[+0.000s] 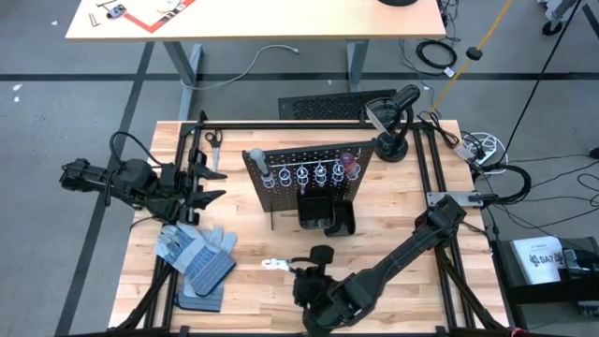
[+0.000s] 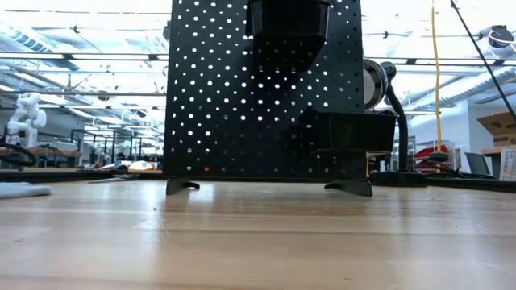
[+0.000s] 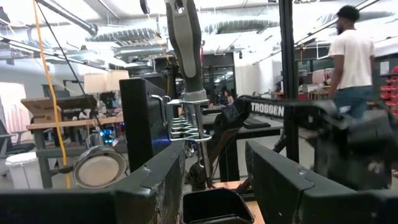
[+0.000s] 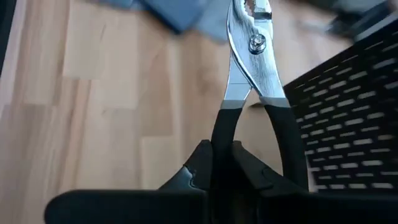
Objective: Hang tools onto peg board
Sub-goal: Put the black pliers into the black container on the peg board
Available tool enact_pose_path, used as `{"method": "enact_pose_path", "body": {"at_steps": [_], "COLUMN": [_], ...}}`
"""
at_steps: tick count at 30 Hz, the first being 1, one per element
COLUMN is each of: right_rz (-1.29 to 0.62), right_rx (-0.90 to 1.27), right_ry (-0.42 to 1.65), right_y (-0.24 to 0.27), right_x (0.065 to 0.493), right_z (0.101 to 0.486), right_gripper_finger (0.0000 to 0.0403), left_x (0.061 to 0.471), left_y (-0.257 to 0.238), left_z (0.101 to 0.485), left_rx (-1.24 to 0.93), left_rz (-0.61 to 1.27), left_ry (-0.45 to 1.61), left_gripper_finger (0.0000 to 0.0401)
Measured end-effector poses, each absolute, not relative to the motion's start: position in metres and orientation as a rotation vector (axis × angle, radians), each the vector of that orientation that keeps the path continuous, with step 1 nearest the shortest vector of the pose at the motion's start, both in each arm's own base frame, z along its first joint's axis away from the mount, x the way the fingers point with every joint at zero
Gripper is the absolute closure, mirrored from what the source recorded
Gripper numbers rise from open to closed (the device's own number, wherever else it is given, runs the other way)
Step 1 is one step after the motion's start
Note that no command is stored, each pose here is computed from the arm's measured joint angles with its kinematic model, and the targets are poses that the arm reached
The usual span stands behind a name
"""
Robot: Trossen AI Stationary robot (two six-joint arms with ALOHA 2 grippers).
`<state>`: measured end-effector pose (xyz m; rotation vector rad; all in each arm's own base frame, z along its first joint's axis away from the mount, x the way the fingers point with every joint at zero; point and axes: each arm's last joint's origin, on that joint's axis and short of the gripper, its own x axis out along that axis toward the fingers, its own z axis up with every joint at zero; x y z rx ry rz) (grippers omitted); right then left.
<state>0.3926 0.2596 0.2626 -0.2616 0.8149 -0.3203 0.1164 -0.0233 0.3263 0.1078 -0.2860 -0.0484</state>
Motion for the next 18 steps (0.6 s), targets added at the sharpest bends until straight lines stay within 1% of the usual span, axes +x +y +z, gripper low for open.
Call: {"method": "enact_pose_path", "body": {"at_steps": [4,7,13,18], "right_rz": [-0.402,-0.465,-0.590,-0.600], "right_rx": [-0.282,-0.280,-0.257,-0.254], "right_ry": [0.777,0.792,0.848,0.845], "right_y": [0.258,0.249,0.222,0.208], "right_x": [0.378,0.369,0.360,0.361], "right_z": [0.300,0.317,0.326,0.336], "right_gripper_finger": [0.0391,0.0391,0.0391,0.0392], "left_x": [0.116,0.116,0.116,0.116], "left_y": [-0.023,-0.023,-0.023,-0.023], "left_z": [0.326,0.326,0.326,0.326], "left_rx": [0.107,0.107,0.106,0.111], "left_rz": [-0.048,-0.049,-0.049,-0.048], "left_ry": [-0.286,-0.286,-0.286,-0.286], "left_gripper_finger": [0.0226,0.0226,0.0226,0.0226]}}
